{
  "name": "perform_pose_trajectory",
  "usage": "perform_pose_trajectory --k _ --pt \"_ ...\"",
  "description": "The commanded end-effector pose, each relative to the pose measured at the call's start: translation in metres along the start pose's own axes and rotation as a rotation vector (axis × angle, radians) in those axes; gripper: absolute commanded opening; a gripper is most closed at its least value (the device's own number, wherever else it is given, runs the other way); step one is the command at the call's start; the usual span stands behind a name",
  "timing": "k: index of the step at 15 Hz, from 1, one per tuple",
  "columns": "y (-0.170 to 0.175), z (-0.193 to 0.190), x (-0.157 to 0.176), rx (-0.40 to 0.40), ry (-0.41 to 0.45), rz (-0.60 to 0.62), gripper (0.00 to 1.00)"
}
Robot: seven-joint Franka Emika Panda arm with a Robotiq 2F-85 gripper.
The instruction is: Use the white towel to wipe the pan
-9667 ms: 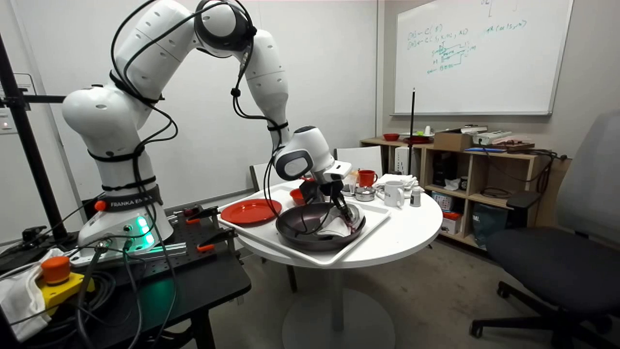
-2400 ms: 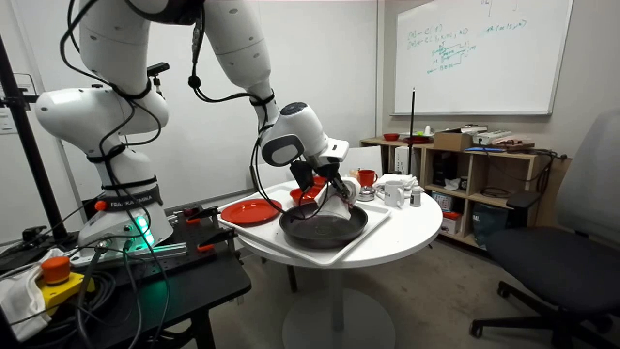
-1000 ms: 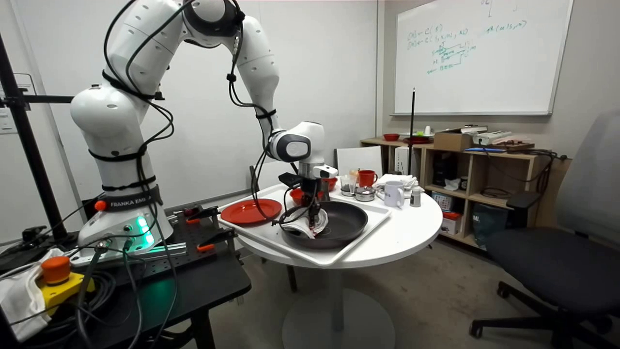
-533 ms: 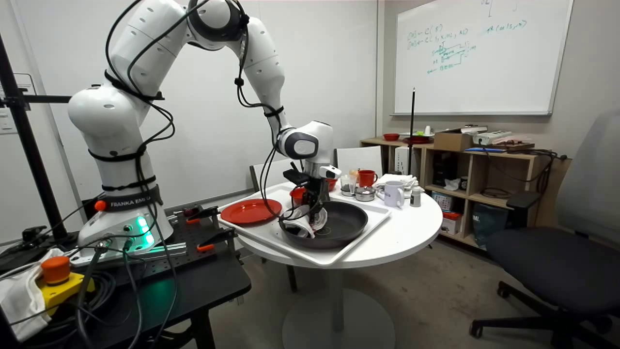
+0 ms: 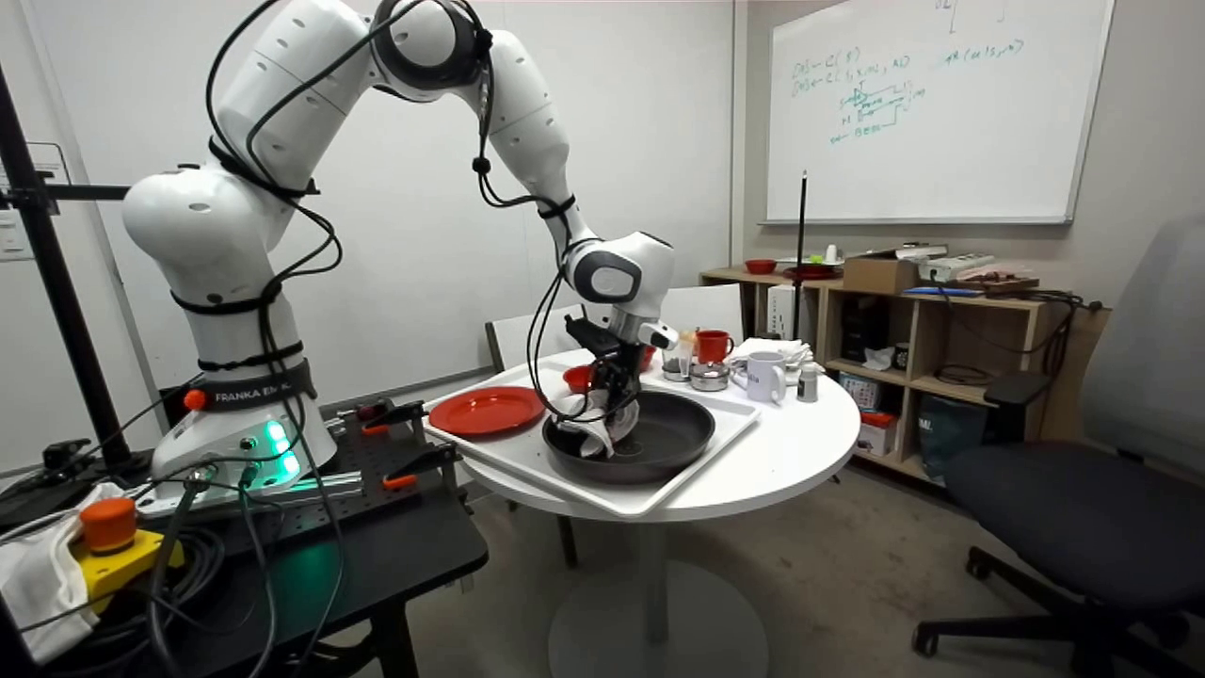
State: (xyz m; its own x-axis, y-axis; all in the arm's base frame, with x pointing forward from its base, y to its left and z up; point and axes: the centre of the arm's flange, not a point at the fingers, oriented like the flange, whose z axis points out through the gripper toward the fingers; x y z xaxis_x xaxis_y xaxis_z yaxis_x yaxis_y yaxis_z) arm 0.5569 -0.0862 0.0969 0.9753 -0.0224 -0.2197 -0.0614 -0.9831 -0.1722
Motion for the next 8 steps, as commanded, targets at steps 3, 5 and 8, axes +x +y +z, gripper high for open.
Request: perform_pose_trajectory --k 3,5,8 --pt "0.008 0.003 0.027 0.054 -0.045 0.033 0.03" --pt "0.011 0.008 0.032 0.047 -0.046 0.050 0.03" --pt "0.013 0.009 0.021 0.029 -0.032 0.037 0.12"
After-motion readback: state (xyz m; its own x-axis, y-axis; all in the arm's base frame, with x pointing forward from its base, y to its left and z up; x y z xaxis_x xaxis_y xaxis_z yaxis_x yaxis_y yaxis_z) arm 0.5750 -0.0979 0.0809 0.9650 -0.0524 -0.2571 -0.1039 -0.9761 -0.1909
